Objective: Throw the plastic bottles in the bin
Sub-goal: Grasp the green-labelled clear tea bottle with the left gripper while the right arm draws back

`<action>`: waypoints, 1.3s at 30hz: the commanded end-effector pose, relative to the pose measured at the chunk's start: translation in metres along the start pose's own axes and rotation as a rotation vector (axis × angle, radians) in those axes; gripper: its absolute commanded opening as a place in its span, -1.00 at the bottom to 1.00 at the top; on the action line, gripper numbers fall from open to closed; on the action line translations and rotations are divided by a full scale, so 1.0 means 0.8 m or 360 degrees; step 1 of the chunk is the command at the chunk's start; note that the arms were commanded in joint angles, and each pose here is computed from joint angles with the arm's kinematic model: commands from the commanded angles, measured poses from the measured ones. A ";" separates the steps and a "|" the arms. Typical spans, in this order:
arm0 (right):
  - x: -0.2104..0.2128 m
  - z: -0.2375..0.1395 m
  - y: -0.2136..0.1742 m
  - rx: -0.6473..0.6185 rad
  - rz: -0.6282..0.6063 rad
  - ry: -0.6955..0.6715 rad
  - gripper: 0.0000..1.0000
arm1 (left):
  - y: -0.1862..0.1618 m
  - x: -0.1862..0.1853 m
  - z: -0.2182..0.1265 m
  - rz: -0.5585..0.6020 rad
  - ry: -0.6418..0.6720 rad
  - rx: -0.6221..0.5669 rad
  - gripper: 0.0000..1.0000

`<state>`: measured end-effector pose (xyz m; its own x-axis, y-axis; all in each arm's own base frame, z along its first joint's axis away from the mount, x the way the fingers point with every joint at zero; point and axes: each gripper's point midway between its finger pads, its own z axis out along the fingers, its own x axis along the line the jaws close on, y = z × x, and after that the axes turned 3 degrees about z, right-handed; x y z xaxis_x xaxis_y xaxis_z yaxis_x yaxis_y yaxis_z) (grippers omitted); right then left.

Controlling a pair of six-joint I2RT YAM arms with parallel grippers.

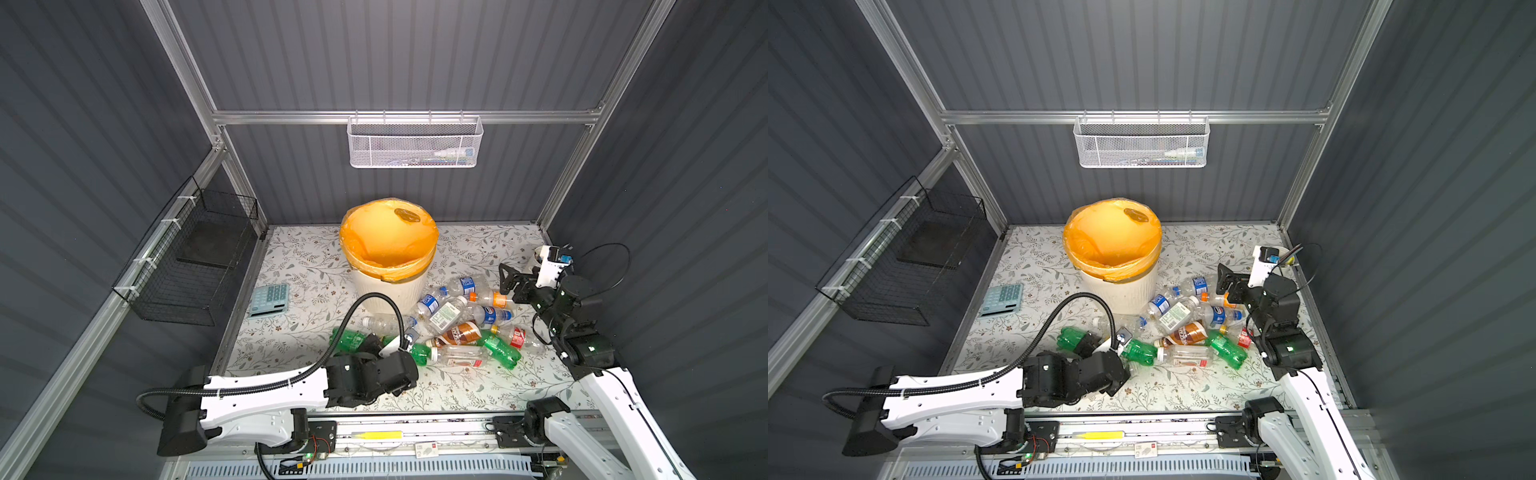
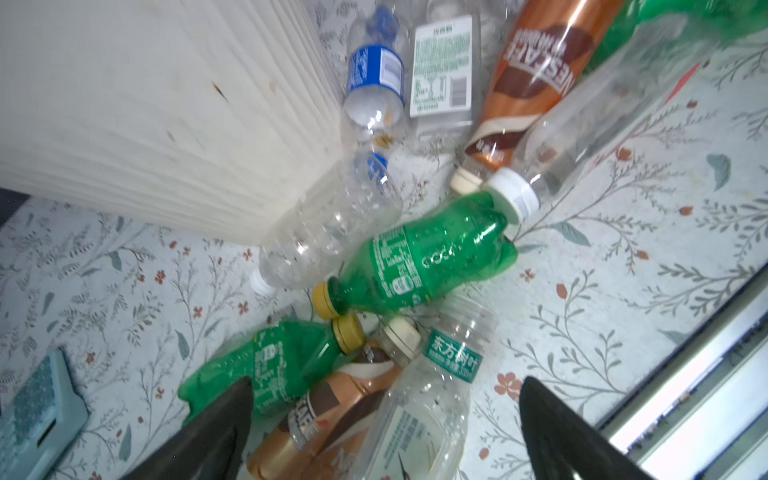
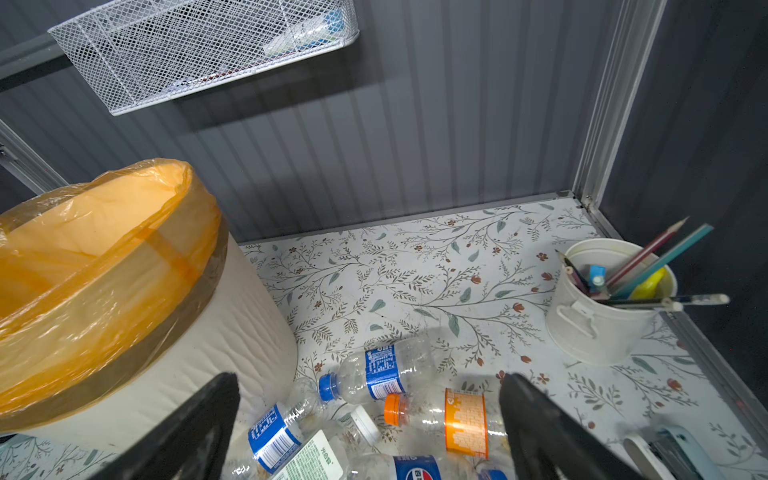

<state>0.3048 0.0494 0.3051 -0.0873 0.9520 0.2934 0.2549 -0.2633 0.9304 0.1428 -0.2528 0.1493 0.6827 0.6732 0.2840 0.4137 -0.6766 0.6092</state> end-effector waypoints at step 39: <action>-0.009 0.029 -0.016 0.0033 0.0186 0.0105 0.98 | -0.123 -0.063 0.059 -0.0160 -0.0182 0.0598 0.22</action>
<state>0.3252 0.0491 0.2801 -0.1004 0.9101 0.4021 0.3055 -0.3564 0.8830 0.1001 -0.2308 0.0441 0.6683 0.7281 0.1523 0.6594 -0.6746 0.3318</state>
